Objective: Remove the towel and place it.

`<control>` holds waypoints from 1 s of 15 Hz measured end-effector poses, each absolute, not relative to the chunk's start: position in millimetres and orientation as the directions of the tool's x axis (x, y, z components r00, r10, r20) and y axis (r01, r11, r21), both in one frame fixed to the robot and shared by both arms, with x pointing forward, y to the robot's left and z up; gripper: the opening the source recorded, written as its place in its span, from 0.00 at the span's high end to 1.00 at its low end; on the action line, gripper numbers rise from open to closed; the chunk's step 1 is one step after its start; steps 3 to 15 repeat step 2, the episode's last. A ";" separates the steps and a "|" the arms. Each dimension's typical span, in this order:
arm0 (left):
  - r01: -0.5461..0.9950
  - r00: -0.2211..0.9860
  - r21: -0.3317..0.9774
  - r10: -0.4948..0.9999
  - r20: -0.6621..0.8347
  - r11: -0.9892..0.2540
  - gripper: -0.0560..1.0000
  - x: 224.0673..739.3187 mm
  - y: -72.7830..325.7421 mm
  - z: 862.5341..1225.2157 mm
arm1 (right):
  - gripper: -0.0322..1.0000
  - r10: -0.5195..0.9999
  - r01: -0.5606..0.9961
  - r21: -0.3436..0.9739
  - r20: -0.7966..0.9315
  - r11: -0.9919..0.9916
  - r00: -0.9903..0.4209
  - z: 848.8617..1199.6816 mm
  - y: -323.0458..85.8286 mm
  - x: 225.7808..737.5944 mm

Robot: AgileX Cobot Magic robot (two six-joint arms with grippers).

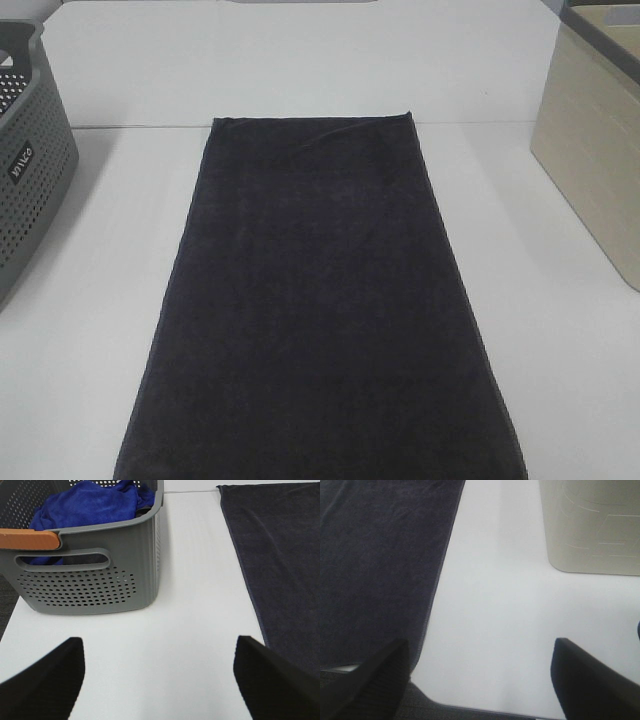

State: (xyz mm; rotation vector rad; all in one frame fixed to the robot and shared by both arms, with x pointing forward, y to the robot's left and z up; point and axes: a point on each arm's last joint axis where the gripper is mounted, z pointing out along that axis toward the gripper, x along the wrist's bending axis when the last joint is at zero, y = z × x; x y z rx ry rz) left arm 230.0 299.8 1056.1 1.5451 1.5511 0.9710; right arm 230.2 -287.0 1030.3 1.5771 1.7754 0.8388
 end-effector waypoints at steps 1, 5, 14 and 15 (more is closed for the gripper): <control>0.449 -0.012 0.893 1.000 0.014 -0.007 0.22 230.0 299.8 1056.1 | 0.23 0.994 0.606 0.791 -0.033 0.088 -0.102 1030.3 -287.0 230.2; 0.449 -0.012 0.893 1.000 0.014 -0.007 0.22 230.0 299.8 1056.1 | 0.23 0.994 0.605 0.791 -0.034 0.088 -0.101 1030.4 -287.0 230.3; 0.449 -0.012 0.893 1.000 0.014 -0.007 0.22 230.0 299.8 1056.1 | 0.23 0.994 0.605 0.791 -0.034 0.088 -0.101 1030.4 -287.0 230.3; 0.449 -0.012 0.893 1.000 0.014 -0.007 0.22 230.0 299.8 1056.1 | 0.23 0.994 0.605 0.791 -0.034 0.088 -0.101 1030.4 -287.0 230.3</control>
